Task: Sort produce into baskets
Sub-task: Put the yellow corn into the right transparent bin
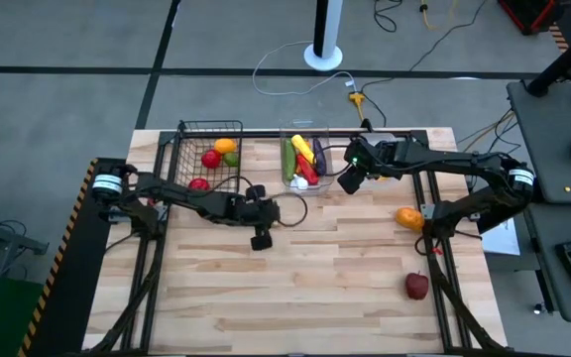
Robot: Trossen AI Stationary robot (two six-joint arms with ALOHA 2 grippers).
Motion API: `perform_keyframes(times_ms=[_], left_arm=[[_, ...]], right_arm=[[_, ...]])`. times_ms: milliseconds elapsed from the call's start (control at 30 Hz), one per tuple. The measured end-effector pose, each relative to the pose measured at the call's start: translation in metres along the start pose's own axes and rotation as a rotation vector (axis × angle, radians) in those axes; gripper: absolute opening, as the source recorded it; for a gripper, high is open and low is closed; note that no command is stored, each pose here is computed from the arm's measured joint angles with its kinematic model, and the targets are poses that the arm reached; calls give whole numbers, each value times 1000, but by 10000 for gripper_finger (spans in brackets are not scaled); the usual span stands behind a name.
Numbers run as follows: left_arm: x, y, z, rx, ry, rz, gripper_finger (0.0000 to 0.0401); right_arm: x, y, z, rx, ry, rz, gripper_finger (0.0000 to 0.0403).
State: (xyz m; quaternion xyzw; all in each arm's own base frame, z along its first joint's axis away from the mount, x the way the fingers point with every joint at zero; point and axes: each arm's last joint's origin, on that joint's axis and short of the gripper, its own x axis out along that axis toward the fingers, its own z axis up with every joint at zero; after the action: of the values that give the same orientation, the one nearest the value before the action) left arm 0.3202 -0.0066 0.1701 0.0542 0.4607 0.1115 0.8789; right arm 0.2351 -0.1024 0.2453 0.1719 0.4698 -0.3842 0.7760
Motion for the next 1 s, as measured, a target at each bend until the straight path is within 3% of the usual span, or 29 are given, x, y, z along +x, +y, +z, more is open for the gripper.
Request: perform_keyframes(times_ms=[100,233,300,400,600,833,1000], left_arm=[[1,6,-3,-317,29,24,43],[1,4,-4,-838,56,6,79],[-1,0,2,-944,66,-46,94],[-4,-3,12,-965,48,-34,112],[0,-1,19,-1074,36,179,143],[20,-9,40,-1069,80,221,166],[32,-13,50,-1002,242,341,167]], right_arm=[[-1,4,-2,-11,8,30,176],[-2,7,-3,-24,10,41,176],[-2,6,-2,-33,9,41,176],[-3,7,-2,-46,6,44,176],[-4,9,-3,-95,18,80,176],[-4,10,-3,-151,19,95,176],[-4,10,-3,-161,17,93,176]])
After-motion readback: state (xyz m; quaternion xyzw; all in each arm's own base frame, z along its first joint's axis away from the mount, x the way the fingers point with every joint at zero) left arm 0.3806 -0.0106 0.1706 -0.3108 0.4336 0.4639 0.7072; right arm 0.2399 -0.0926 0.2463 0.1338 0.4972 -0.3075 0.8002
